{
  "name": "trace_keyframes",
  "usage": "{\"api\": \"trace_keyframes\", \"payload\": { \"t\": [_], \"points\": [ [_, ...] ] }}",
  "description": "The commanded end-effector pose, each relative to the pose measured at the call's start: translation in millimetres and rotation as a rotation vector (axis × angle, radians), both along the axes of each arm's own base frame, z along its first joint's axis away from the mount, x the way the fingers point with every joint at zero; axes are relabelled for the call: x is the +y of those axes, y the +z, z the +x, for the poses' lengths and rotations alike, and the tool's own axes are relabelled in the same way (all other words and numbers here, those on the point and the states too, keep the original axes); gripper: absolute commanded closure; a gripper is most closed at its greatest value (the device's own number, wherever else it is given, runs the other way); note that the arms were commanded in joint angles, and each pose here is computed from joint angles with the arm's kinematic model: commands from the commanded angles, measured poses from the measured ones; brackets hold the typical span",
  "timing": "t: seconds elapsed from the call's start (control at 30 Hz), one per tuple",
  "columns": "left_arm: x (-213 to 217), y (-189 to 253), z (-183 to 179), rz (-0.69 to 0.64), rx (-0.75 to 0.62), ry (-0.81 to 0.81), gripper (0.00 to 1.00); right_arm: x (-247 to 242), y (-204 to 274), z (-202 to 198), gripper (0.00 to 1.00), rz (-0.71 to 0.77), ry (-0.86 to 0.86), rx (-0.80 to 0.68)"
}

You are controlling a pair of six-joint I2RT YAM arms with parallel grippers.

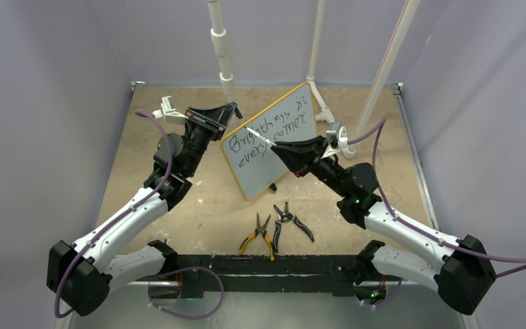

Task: Write a sentence on the whiteboard
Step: Close the whiteboard marker at the center of the board.

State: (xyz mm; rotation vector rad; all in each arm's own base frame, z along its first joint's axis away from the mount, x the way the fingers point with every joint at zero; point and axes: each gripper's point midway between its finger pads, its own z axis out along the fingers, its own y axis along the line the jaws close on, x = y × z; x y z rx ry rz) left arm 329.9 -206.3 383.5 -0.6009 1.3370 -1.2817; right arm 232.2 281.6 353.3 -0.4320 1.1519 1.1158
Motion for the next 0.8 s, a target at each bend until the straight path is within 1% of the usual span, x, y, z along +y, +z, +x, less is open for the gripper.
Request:
{"api": "trace_keyframes", "payload": {
  "t": [0.0, 0.4, 0.77],
  "points": [
    [-7.9, 10.8, -5.8, -0.046, -0.042, -0.029, 1.0, -4.2, 27.6, 3.2, 1.0, 0.073, -0.032, -0.021],
    [-16.7, 10.8, -8.9, -0.048, -0.042, -0.048, 1.0, -7.8, 22.7, 14.4, 1.0, 0.072, -0.087, 0.021],
    [-18.0, 12.4, -9.9, -0.048, -0.045, -0.052, 1.0, -3.3, 18.2, 17.6, 1.0, 0.059, -0.082, 0.038]
  ]
}}
